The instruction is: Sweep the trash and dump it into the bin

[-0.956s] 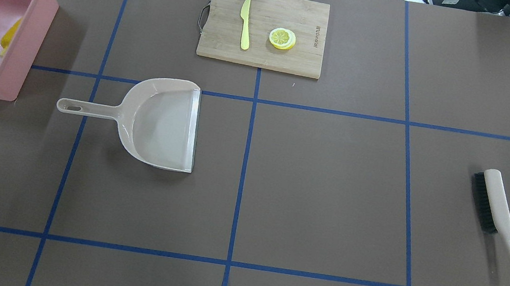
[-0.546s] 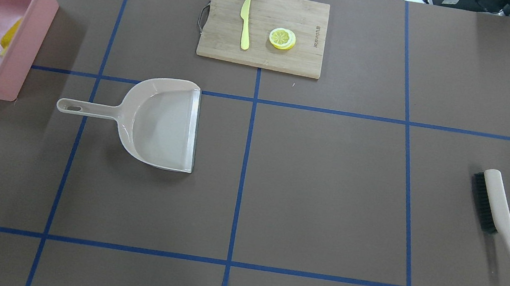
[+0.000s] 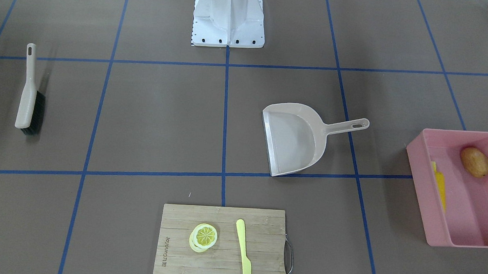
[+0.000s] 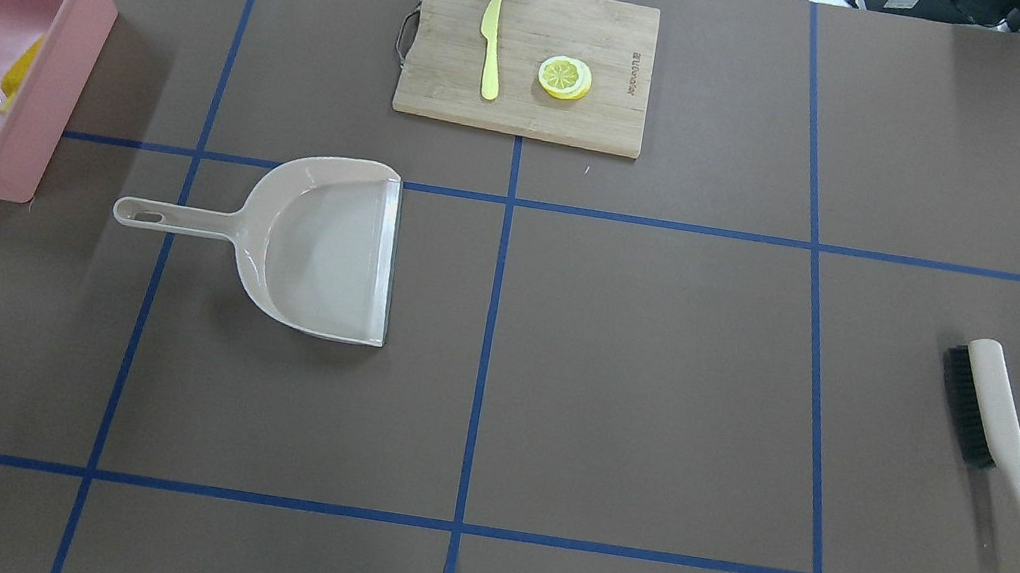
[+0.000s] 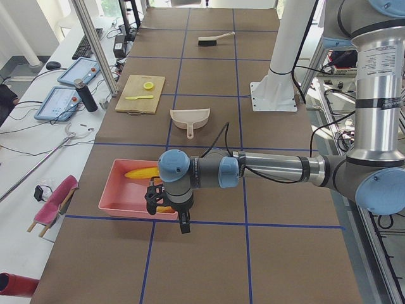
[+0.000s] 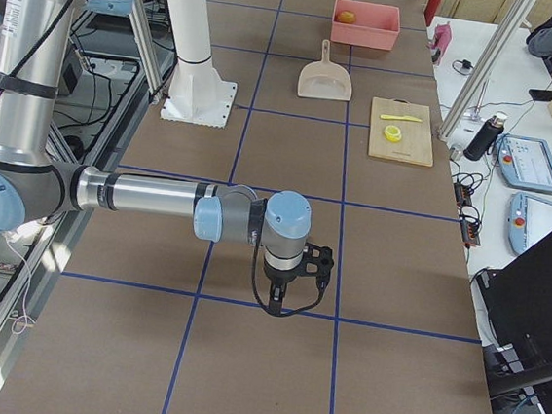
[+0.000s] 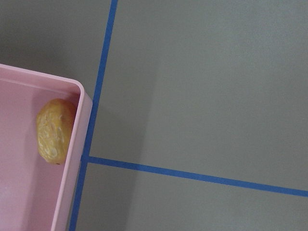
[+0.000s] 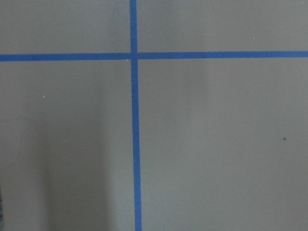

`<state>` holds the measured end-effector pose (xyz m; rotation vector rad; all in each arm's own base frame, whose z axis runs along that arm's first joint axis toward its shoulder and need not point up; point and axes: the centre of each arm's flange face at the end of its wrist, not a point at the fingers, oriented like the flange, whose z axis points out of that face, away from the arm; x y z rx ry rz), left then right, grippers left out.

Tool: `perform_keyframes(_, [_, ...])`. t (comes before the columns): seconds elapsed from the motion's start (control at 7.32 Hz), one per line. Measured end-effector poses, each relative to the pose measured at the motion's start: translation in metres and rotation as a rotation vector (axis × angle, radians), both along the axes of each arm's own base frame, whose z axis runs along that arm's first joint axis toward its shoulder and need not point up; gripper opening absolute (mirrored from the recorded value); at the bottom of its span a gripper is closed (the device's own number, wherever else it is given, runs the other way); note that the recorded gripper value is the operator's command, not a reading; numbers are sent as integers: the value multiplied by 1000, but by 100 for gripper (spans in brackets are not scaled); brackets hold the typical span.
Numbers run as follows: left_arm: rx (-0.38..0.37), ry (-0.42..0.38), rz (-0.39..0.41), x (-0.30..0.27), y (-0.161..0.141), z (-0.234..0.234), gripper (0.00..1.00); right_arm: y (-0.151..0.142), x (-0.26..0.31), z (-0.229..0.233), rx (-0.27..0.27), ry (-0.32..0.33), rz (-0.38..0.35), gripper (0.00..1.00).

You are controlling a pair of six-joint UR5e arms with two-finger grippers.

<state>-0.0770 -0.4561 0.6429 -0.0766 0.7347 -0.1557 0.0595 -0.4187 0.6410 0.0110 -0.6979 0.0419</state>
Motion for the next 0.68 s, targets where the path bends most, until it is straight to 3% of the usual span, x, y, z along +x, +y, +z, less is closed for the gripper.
perform_keyframes(0.68, [3,5,0,1,-1,-1,99,0,0,0,0,1,0,100])
